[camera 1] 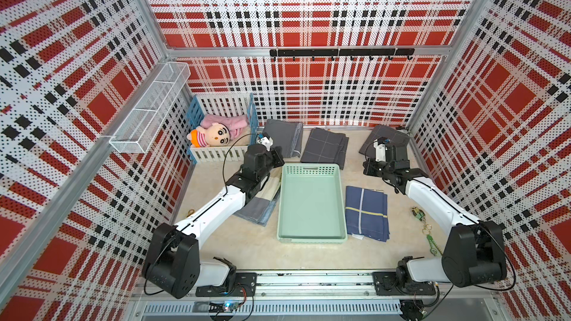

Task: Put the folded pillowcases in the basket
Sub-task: Move the basket to the center of the board.

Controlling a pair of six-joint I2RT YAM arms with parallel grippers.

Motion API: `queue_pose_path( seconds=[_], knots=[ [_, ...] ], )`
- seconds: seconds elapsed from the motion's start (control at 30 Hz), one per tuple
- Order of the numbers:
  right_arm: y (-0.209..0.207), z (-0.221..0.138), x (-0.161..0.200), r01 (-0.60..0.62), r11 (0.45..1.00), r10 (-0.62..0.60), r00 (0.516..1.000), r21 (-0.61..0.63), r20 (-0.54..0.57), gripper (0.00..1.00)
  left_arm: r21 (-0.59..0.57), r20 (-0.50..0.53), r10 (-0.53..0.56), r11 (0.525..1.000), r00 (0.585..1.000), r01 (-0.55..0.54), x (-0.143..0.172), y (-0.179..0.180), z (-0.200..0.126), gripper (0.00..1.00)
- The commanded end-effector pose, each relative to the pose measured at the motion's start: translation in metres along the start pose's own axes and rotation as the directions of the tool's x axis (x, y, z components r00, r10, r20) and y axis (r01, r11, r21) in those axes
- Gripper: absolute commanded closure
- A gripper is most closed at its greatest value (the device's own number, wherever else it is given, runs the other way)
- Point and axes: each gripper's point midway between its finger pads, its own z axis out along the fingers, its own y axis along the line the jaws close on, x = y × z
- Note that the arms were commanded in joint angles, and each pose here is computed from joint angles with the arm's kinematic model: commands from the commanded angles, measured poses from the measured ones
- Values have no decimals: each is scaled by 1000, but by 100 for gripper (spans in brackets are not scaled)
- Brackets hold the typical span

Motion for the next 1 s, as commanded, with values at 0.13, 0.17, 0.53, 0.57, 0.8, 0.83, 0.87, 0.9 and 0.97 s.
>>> queue_pose_path(
  seconds=[0.13,0.17,0.53,0.57,0.8,0.83,0.87,0.9,0.97],
  knots=[
    [39,1,52,-1,994,-17,985,-106,-170,95,84,-201,132,990,971,-117,82,-77,33,100],
    [54,1,63,22,991,-49,978,-135,-202,92,59,-218,116,993,969,-106,92,-75,36,100],
    [96,2,126,142,970,-198,932,-198,-304,43,-257,-224,43,961,974,-102,123,6,-5,55],
    [94,3,125,144,972,-195,933,-184,-303,42,-273,-224,56,955,973,-118,121,10,-7,54],
    [90,2,114,177,974,-212,933,-141,-292,41,-422,-270,114,879,956,-223,120,44,-24,47],
    [89,1,113,183,974,-214,933,-130,-288,39,-439,-276,110,869,955,-227,122,50,-27,46],
    [87,1,112,190,975,-216,934,-117,-286,38,-449,-289,111,862,951,-237,125,55,-28,45],
    [83,1,112,201,974,-222,931,-101,-289,36,-457,-308,109,854,945,-247,130,61,-29,44],
    [78,3,113,217,973,-231,926,-80,-297,36,-467,-351,97,844,931,-264,142,72,-31,44]
  ],
)
